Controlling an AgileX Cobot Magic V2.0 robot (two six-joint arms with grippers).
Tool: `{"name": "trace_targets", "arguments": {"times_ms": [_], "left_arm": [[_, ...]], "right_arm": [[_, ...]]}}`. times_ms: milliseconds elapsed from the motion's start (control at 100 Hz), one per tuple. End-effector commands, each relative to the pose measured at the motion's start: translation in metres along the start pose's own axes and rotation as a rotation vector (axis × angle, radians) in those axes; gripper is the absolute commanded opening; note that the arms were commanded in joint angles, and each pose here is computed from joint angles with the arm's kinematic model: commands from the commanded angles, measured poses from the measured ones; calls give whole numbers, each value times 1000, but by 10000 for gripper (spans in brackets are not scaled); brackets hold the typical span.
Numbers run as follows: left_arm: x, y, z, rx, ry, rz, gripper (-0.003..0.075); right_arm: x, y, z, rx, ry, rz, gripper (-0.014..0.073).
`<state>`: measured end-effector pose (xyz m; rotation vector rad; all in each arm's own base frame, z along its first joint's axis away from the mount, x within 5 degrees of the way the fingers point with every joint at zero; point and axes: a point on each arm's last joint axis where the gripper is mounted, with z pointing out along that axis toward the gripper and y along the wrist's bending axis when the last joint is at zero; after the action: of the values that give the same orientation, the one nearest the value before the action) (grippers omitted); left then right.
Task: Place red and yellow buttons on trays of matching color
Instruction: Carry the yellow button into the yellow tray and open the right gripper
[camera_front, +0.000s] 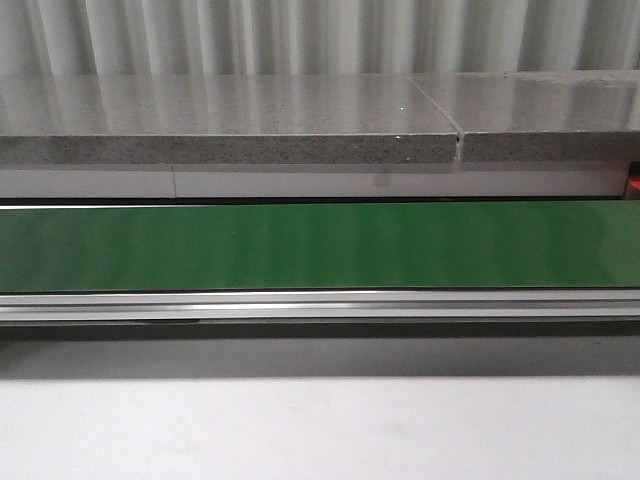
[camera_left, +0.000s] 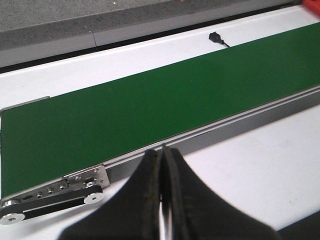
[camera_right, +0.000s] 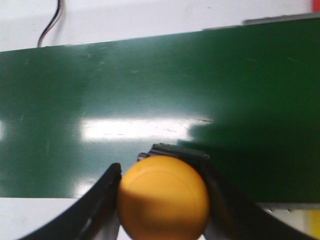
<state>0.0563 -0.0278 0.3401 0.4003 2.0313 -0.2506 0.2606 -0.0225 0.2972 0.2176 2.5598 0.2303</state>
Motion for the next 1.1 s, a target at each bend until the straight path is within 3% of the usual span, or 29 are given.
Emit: {"name": "trace_targets", "arguments": {"times_ms": [0,290,660,1090], "left_arm": [[-13,-1,-4,8,-85,-18,-20],[-13,-1,-4,8,-85,-18,-20],[-13,-1,-4,8,-85,-18,-20],[-13,-1,-4,8,-85,-18,-20]], "right_arm": [[-2,-13,-22,29,-87,52,236],[8,-63,-38,135,-83,325,236],[20,-111,-56,262,-125,553,236],[37,-129,-39,324,-187,608,236]]}}
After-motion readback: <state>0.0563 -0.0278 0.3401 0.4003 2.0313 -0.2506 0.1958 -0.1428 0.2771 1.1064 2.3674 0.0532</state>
